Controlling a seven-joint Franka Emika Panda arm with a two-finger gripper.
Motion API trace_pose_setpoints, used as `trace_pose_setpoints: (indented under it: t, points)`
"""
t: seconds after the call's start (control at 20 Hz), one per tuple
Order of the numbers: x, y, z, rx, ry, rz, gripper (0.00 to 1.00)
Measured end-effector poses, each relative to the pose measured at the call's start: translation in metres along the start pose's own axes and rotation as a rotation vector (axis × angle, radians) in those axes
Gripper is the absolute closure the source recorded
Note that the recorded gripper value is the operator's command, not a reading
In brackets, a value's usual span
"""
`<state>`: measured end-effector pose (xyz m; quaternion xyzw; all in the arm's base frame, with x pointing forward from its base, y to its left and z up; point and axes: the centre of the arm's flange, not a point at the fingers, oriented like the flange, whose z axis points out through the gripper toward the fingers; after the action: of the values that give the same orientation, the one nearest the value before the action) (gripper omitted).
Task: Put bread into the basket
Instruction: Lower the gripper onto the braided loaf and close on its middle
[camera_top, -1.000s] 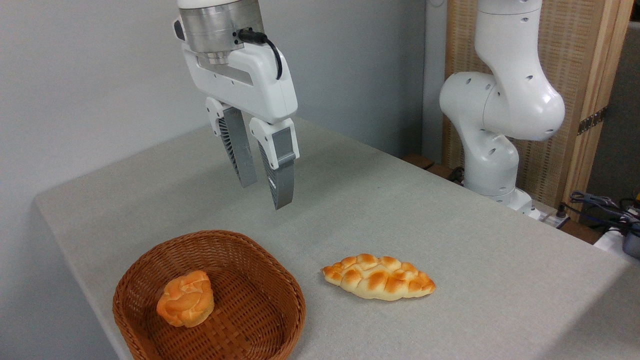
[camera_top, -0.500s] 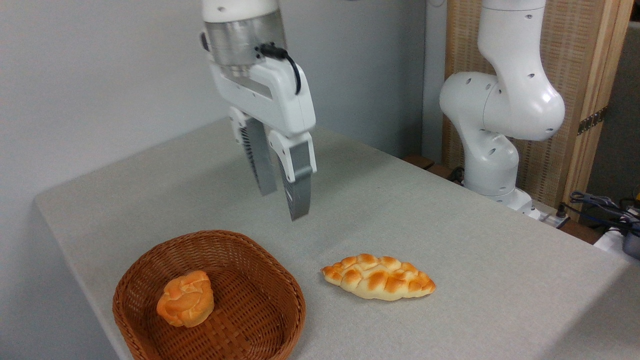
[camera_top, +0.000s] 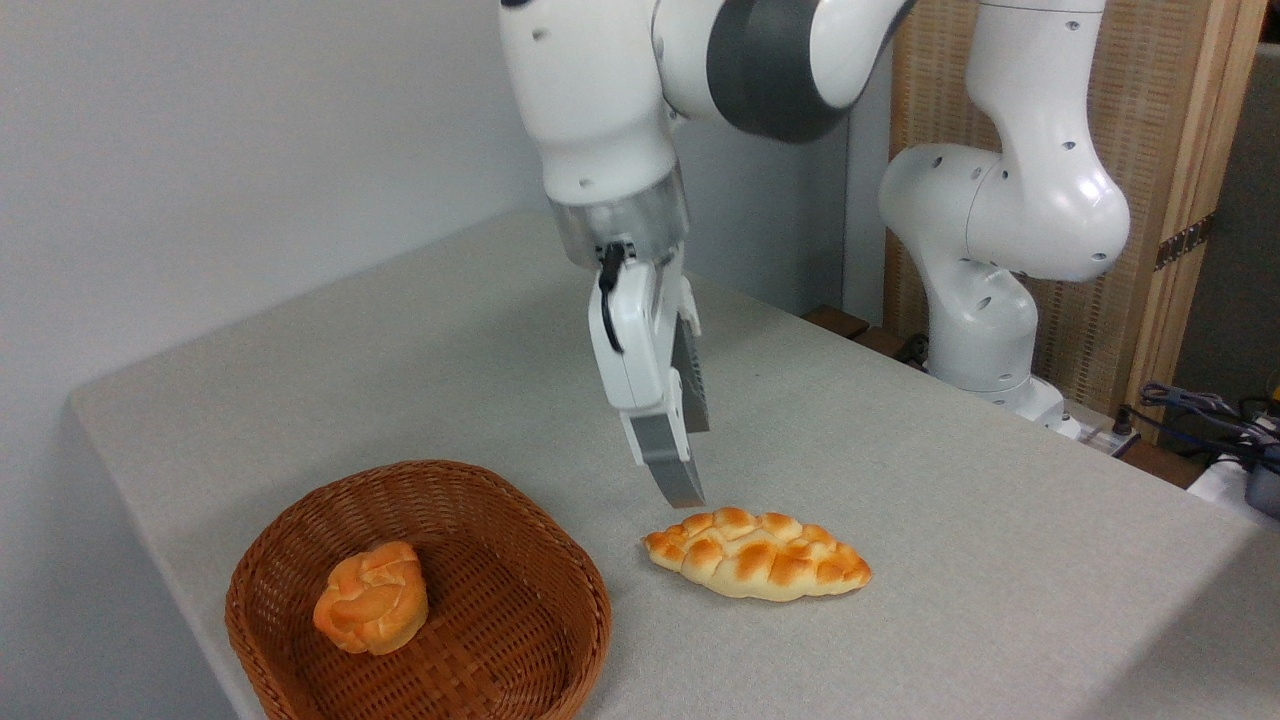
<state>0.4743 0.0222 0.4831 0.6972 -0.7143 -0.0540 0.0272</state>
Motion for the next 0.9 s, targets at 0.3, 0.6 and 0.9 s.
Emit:
trace_pose_setpoints:
  t: [0.3,0.6,0.9]
  points:
    - [-0.017,0.008,0.046,-0.022,-0.016,0.098,0.00]
    - [-0.031,0.009,0.052,-0.017,-0.064,0.186,0.00]
    - [-0.029,0.011,0.070,-0.010,-0.067,0.195,0.34]
